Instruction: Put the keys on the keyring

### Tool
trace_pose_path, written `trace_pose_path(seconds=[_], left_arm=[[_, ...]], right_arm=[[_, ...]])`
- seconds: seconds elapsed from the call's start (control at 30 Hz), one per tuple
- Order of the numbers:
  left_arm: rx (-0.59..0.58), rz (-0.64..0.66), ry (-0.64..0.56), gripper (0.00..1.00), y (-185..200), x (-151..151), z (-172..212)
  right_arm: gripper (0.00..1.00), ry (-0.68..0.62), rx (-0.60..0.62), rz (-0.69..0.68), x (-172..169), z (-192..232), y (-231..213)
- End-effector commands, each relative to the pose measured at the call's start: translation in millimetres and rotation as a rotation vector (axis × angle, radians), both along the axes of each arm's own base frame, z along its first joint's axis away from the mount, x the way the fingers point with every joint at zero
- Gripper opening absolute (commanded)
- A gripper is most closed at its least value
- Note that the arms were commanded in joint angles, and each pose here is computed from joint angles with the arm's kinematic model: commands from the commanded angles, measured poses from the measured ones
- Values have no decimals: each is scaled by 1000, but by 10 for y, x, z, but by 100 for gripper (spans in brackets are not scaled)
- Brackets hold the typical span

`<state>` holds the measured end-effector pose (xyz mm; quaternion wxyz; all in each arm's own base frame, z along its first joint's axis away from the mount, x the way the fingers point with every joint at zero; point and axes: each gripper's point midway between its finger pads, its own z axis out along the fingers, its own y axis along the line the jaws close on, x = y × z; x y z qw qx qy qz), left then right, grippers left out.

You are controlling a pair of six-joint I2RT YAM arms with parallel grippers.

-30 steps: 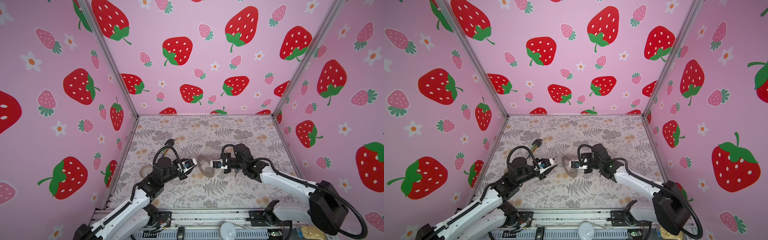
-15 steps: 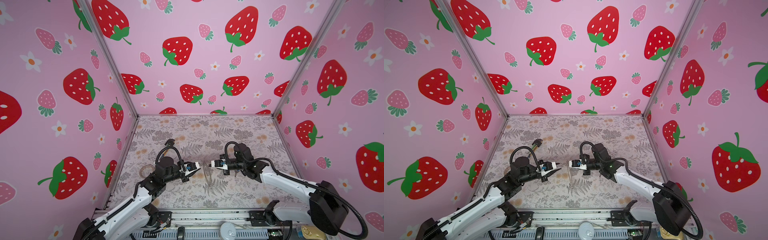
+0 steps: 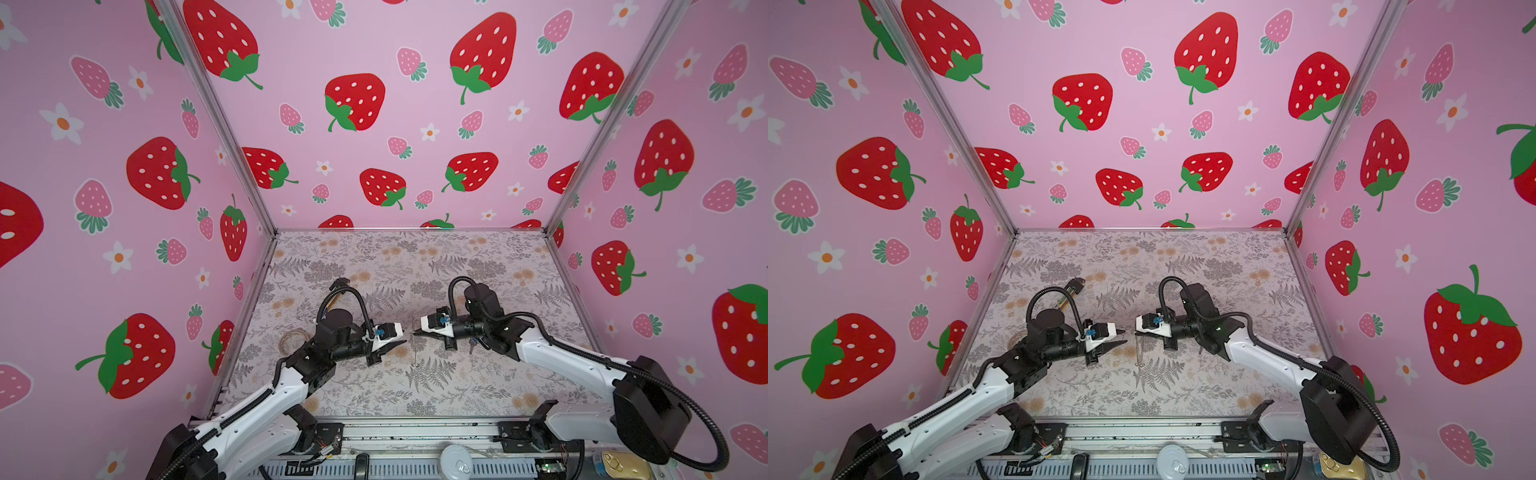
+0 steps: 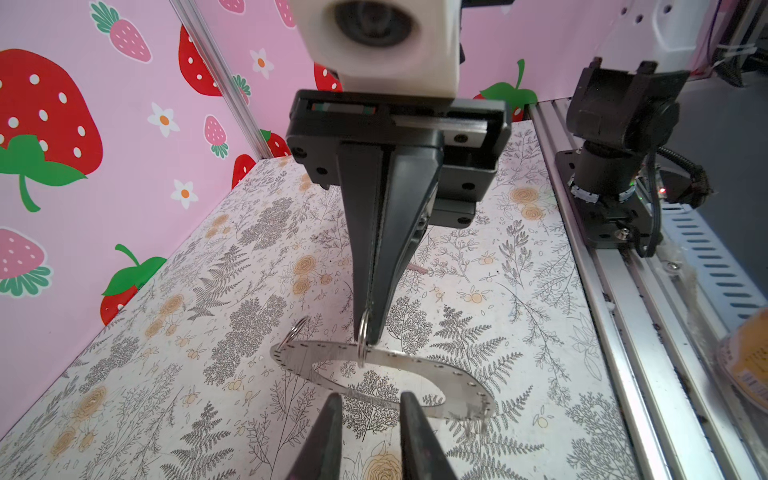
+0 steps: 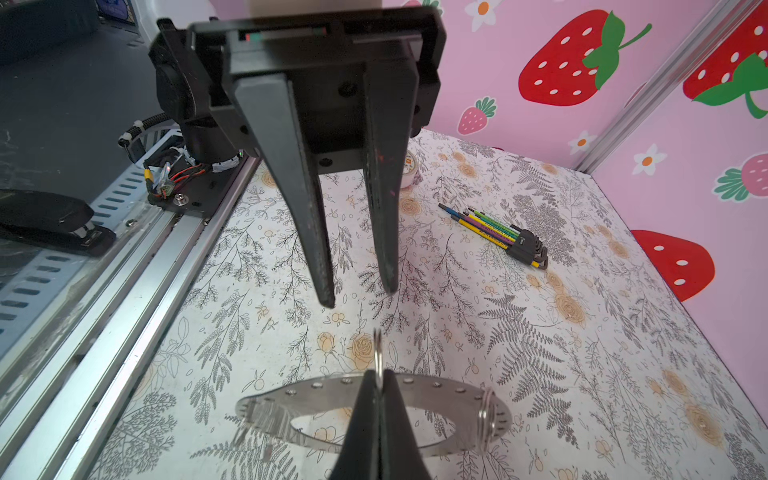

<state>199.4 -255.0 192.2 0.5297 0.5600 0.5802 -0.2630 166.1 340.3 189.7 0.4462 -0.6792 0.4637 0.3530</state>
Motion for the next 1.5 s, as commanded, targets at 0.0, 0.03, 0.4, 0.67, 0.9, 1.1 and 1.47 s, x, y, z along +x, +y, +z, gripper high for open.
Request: trace_pose_path(seconds=[0.0,0.03,0.4,0.67,0.9,1.1,1.47], left_arm=[[-36,-32,-43,27,-87,4,229],[-37,-29,-46,26,-96,13,237],[-29,-21,-63,24,-177,40,257],[-8,-20,-50,20,-219,39,231],[-2,1,-18,16,-247,78,222],[9,0,-6,1,-248,72,203],[-91,-118,35,0,-312,-81,348]], right_arm=[[0,16,27,48,-69,116,52],[0,18,26,46,-65,111,51],[0,20,8,44,-69,77,36],[0,13,0,38,-60,93,42],[0,5,-11,37,-67,92,52],[0,-9,-6,39,-72,111,50],[32,-137,-55,-118,23,62,-239]])
